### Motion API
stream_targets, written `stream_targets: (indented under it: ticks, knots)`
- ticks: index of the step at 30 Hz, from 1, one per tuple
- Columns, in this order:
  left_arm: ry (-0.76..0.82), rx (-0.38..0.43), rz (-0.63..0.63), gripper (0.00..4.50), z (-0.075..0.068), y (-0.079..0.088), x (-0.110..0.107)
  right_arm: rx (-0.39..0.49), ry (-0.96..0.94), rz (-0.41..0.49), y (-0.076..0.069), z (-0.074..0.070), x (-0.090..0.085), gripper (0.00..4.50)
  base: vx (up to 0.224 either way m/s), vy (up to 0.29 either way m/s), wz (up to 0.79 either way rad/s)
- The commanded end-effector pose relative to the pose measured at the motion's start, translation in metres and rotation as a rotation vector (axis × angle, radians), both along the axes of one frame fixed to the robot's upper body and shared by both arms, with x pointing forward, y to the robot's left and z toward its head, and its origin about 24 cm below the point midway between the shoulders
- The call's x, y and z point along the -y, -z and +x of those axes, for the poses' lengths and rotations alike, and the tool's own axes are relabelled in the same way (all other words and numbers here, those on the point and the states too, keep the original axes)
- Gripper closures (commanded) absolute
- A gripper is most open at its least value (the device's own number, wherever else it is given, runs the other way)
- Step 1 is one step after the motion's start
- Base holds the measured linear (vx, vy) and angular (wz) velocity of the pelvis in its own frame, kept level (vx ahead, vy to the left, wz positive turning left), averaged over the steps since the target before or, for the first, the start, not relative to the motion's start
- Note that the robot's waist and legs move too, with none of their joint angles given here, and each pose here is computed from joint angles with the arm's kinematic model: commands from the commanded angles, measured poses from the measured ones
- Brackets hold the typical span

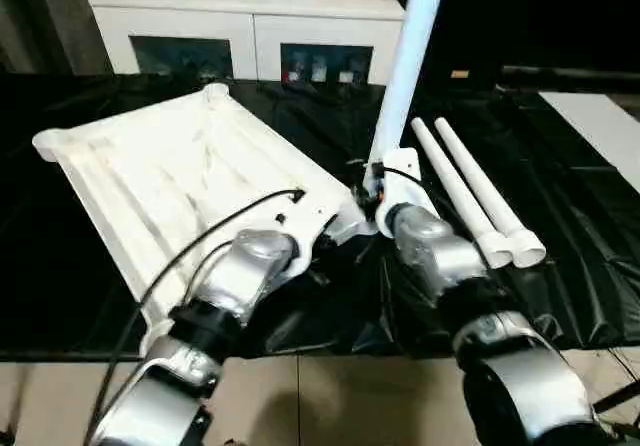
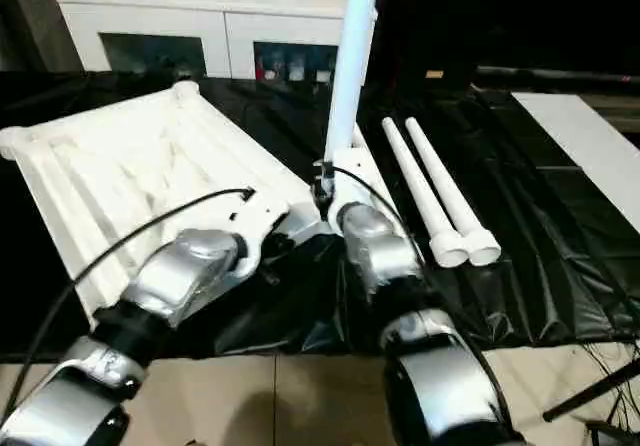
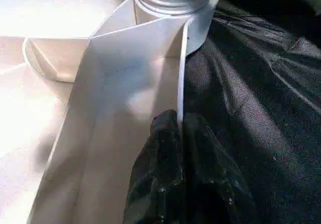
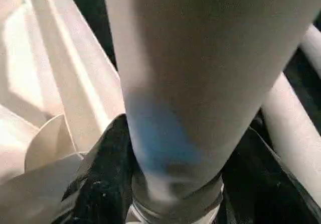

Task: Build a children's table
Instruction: Rotate leg to tighten

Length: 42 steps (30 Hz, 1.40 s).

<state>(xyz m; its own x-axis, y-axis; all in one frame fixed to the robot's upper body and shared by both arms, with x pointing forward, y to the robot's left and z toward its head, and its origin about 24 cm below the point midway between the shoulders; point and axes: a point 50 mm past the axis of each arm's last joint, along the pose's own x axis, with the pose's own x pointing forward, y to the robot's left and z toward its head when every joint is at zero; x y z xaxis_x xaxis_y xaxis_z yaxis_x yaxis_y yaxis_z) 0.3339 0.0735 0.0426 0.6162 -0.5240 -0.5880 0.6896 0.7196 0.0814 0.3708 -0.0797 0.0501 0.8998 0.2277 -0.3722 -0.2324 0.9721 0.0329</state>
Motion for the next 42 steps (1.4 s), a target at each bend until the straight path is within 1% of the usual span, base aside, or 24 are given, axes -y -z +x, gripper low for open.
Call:
stream_targets:
  ticks: [1, 2, 3, 4, 8, 11, 14, 15, 18, 19, 20, 23, 25, 26, 28, 29, 30, 32, 34, 36, 37, 40, 41, 42]
  knots:
    - [-0.085, 0.063, 0.044, 4.5, 0.01, -0.009, -0.01, -0.147, -0.033, 0.025, 0.032, -0.017, -0.012, 2.46, 0.0, 0.0, 0.0]
    - [-0.085, 0.064, 0.044, 4.5, 0.01, -0.009, -0.01, -0.145, -0.035, 0.029, 0.032, -0.017, -0.012, 2.46, 0.0, 0.0, 0.0]
    - [-0.084, 0.07, 0.057, 4.5, 0.011, -0.008, -0.014, -0.111, -0.061, 0.085, 0.025, -0.014, -0.015, 2.12, 0.0, 0.0, 0.0]
    - [-0.079, 0.074, 0.069, 4.5, 0.011, -0.008, -0.017, -0.084, -0.076, 0.112, 0.02, -0.011, -0.016, 1.92, 0.0, 0.0, 0.0]
    - [-0.066, 0.075, 0.072, 4.5, 0.011, -0.008, -0.022, -0.042, -0.078, 0.106, 0.013, -0.005, -0.01, 1.59, 0.0, 0.0, 0.0]
    - [-0.057, 0.073, 0.071, 4.5, 0.01, -0.008, -0.023, -0.045, -0.072, 0.104, 0.013, -0.004, -0.005, 1.29, 0.0, 0.0, 0.0]
    - [-0.051, 0.073, 0.073, 4.5, 0.01, -0.008, -0.024, -0.042, -0.067, 0.102, 0.013, -0.003, -0.003, 1.21, 0.0, 0.0, 0.0]
    - [-0.046, 0.072, 0.072, 4.5, 0.01, -0.008, -0.024, -0.041, -0.068, 0.102, 0.013, -0.003, -0.002, 1.03, 0.0, 0.0, 0.0]
    - [-0.025, 0.067, 0.078, 4.5, 0.008, -0.006, -0.024, -0.03, -0.105, 0.125, 0.01, -0.001, 0.0, 1.03, 0.0, 0.0, 0.0]
    - [-0.018, 0.067, 0.081, 4.5, 0.007, -0.006, -0.025, -0.005, -0.129, 0.119, 0.007, 0.0, 0.0, 1.03, 0.0, 0.0, 0.0]
    - [-0.018, 0.067, 0.081, 4.5, 0.007, -0.006, -0.025, -0.005, -0.129, 0.119, 0.007, 0.0, 0.0, 1.03, 0.0, 0.0, 0.0]
    - [0.049, 0.06, 0.09, 4.5, 0.002, -0.004, -0.032, 0.061, -0.238, 0.129, -0.003, -0.001, 0.002, 1.03, 0.0, 0.0, 0.0]
    - [0.077, 0.061, 0.095, 4.5, 0.0, -0.003, -0.034, 0.078, -0.282, 0.123, -0.006, -0.002, 0.005, 1.03, 0.0, 0.0, 0.0]
    - [0.097, 0.062, 0.098, 4.5, -0.002, -0.003, -0.036, 0.089, -0.315, 0.113, -0.008, -0.004, 0.007, 1.03, 0.0, 0.0, 0.0]
    - [0.19, 0.077, 0.113, 4.5, -0.008, -0.004, -0.046, 0.124, -0.412, 0.043, -0.016, -0.011, 0.024, 1.03, 0.0, 0.0, 0.0]
    - [0.198, 0.075, 0.114, 4.5, -0.009, -0.004, -0.047, 0.128, -0.423, 0.034, -0.017, -0.012, 0.026, 1.03, 0.0, 0.0, 0.0]
    - [0.233, 0.072, 0.123, 4.5, -0.012, -0.004, -0.053, 0.141, -0.477, -0.004, -0.021, -0.017, 0.036, 1.03, 0.05, -0.015, 0.02]
    - [0.331, 0.111, 0.117, 4.5, -0.017, -0.007, -0.056, 0.137, -0.534, -0.026, -0.026, -0.024, 0.048, 1.03, 0.055, -0.009, 0.03]
    - [0.363, 0.094, 0.113, 4.5, -0.021, -0.007, -0.059, 0.139, -0.58, -0.041, -0.029, -0.028, 0.053, 1.03, 0.025, -0.001, 0.01]
    - [0.476, 0.098, 0.095, 4.5, -0.031, -0.01, -0.06, 0.131, -0.676, -0.073, -0.032, -0.037, 0.063, 1.03, 0.0, 0.0, 0.0]
    - [0.531, 0.082, 0.094, 4.5, -0.037, -0.012, -0.062, 0.123, -0.739, -0.083, -0.034, -0.045, 0.068, 1.03, 0.0, 0.0, 0.0]
    - [0.608, 0.067, 0.093, 4.5, -0.044, -0.014, -0.063, 0.115, -0.803, -0.085, -0.036, -0.054, 0.072, 1.03, 0.0, 0.0, 0.0]
    - [0.645, 0.061, 0.093, 4.5, -0.049, -0.014, -0.064, 0.091, -0.85, -0.054, -0.034, -0.06, 0.074, 0.82, 0.0, 0.0, 0.0]
    - [0.65, 0.061, 0.092, 4.5, -0.049, -0.014, -0.065, 0.083, -0.865, -0.041, -0.033, -0.062, 0.073, 0.71, 0.0, 0.0, 0.0]
